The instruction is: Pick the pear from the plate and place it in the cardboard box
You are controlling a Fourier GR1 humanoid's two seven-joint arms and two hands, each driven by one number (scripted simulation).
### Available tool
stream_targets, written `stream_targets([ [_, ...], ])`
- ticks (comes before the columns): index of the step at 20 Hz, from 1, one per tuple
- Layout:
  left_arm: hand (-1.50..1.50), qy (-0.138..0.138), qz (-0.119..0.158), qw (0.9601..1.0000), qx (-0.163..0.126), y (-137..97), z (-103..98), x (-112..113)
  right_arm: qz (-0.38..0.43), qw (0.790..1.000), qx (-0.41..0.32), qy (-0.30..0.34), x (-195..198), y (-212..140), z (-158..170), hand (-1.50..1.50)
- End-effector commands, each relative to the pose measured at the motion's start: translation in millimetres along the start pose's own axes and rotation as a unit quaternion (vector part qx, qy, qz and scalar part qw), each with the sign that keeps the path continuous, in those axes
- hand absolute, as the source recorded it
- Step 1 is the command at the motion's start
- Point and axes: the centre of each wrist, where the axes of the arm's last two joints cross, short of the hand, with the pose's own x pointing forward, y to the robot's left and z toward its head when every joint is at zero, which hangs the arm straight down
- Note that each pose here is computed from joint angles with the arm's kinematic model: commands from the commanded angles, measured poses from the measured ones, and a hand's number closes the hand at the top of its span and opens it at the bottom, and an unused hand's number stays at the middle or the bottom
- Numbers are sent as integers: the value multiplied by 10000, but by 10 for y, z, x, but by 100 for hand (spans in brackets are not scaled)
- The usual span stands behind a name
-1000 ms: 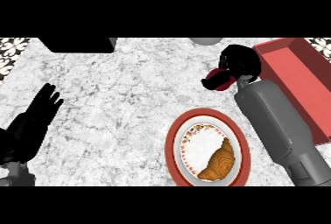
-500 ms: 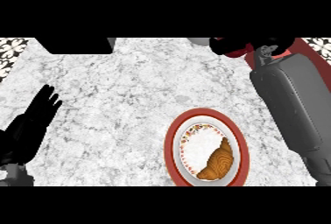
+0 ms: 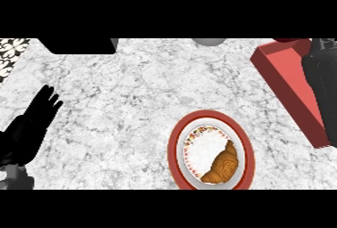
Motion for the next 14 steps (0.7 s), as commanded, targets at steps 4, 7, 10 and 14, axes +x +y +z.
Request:
stream_targets([
  [4, 0, -53, -23, 10000, 18, -235, 12, 2, 410, 9988, 140, 228, -446, 82, -301, 150],
  [7, 0, -12, 50, 10000, -76, 6, 69, 143, 278, 9996, -1, 0, -808, 266, -367, 150],
  [10, 0, 28, 13, 10000, -91, -1, -58, -85, 214, 9998, 13, 17, -906, 358, -515, 150],
  [14, 0, -24, -12, 9999, -106, -151, 30, -21, 53, 9999, 76, -36, -1193, 576, -532, 150],
])
